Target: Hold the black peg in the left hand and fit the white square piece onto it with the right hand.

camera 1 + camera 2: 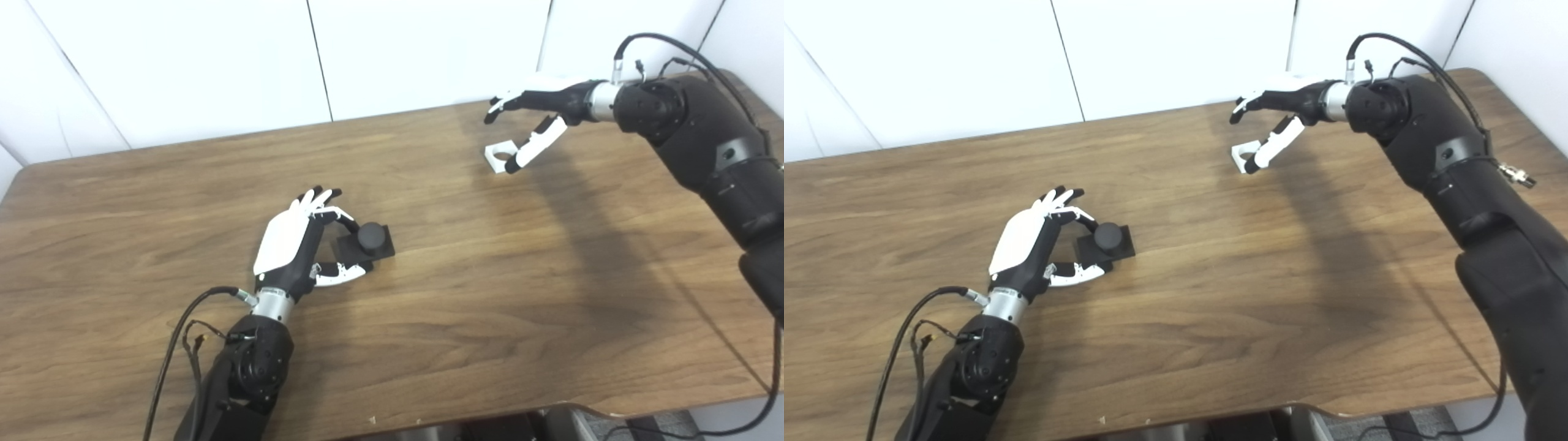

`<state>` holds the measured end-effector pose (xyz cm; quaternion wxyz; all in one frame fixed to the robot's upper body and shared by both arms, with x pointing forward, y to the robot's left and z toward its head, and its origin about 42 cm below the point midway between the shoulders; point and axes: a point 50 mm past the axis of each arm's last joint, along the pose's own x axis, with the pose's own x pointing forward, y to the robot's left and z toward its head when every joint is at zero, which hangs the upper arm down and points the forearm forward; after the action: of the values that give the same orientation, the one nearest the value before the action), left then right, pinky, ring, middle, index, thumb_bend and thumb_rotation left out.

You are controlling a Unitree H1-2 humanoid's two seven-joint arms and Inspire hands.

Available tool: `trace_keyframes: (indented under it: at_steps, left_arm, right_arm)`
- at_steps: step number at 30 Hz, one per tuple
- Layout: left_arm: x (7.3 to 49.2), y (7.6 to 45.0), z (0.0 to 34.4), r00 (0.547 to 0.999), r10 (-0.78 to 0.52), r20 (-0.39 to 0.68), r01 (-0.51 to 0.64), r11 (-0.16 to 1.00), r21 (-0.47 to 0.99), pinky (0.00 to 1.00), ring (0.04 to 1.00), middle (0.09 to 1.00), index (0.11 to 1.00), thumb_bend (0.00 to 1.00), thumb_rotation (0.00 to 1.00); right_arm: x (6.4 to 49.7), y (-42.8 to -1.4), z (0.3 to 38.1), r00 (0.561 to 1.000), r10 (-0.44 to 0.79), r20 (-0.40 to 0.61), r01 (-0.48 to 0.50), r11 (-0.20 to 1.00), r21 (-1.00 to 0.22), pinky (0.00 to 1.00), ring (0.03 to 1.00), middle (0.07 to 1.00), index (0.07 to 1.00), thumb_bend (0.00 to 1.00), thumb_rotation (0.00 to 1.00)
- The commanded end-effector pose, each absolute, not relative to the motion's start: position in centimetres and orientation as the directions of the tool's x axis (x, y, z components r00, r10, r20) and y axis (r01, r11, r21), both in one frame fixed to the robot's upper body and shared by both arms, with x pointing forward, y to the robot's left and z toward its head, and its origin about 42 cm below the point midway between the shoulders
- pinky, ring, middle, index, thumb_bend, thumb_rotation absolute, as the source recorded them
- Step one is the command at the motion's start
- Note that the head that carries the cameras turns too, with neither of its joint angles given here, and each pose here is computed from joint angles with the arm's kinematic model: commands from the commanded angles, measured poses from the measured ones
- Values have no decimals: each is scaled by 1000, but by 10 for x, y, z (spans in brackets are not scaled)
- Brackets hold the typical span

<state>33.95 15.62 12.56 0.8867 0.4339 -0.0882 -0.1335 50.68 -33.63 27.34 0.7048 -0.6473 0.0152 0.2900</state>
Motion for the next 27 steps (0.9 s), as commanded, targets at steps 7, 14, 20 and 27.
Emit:
trace_keyframes:
  at_steps: [7,14,20,27]
  left_arm:
    - [331,166,102,946,-314,-75,237,518,822,1000,992,927,493,514,84]
    - [330,164,101,947,-311,-79,239,522,819,1000,992,928,493,514,83]
    - [331,163,102,948,-309,-75,236,528,816,1000,994,927,492,513,83]
    - [332,161,104,947,-311,-80,243,530,812,1000,999,931,492,513,85]
  right_arm:
    - [515,-344,300,859,378,-346,-358,-42,-933,991,999,971,865,1000,598]
    - [513,-350,287,863,390,-322,-339,-27,-940,976,978,950,813,1000,488]
    - [513,-350,273,870,399,-290,-320,9,-947,998,974,937,797,970,452]
    - [515,-338,261,871,409,-271,-298,3,-955,995,959,928,796,924,481]
